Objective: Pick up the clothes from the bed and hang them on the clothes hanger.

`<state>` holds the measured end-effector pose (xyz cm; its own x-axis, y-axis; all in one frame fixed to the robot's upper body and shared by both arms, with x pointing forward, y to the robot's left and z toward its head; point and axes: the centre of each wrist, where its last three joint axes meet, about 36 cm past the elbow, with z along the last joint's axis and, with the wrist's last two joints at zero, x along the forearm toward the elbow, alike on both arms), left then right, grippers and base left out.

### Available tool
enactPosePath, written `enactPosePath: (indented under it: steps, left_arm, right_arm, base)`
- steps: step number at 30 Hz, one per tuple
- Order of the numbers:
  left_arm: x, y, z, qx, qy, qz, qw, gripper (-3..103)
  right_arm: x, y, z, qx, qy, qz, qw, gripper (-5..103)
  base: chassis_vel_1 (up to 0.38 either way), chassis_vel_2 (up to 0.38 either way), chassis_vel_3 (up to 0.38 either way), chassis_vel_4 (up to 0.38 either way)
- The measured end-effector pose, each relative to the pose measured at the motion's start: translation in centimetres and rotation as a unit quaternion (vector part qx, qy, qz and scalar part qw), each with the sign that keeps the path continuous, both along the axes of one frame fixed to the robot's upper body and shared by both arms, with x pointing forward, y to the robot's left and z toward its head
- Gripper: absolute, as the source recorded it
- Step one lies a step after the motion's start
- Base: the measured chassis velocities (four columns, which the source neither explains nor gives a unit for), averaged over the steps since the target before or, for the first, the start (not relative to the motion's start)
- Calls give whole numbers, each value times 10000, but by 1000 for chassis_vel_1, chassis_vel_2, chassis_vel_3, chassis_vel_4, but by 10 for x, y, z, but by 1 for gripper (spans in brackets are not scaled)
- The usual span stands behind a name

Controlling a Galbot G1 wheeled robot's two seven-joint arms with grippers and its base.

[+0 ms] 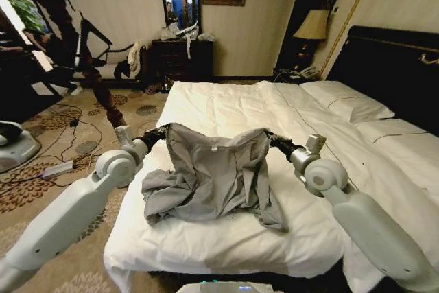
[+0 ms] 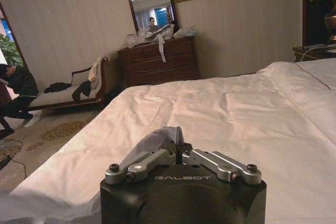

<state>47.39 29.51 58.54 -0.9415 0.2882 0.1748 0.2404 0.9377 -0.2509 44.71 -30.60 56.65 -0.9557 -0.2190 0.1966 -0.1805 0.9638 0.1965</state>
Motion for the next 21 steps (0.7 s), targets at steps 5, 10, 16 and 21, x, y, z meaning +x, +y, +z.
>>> enactPosePath:
  steps: [5,10,16,21]
  left_arm:
    - [-5,6,6,-509,-46,-213,9985,39]
    - [-8,9,4,-499,-86,-142,9986,60]
    - [-9,10,2,-293,-234,223,9990,82]
    - [6,7,6,-314,-337,338,9984,97]
  right_arm:
    - [1,0,-1,-9,18,4,10000,0]
    - [0,2,-3,-14,34,11,10000,0]
    - [-4,3,-6,-4,46,1,10000,0]
    - [-6,6,-6,68,54,17,10000,0]
  base:
    - [0,0,0,0]
    - [0,0,0,0]
    - [0,0,0,0]
    - [0,0,0,0]
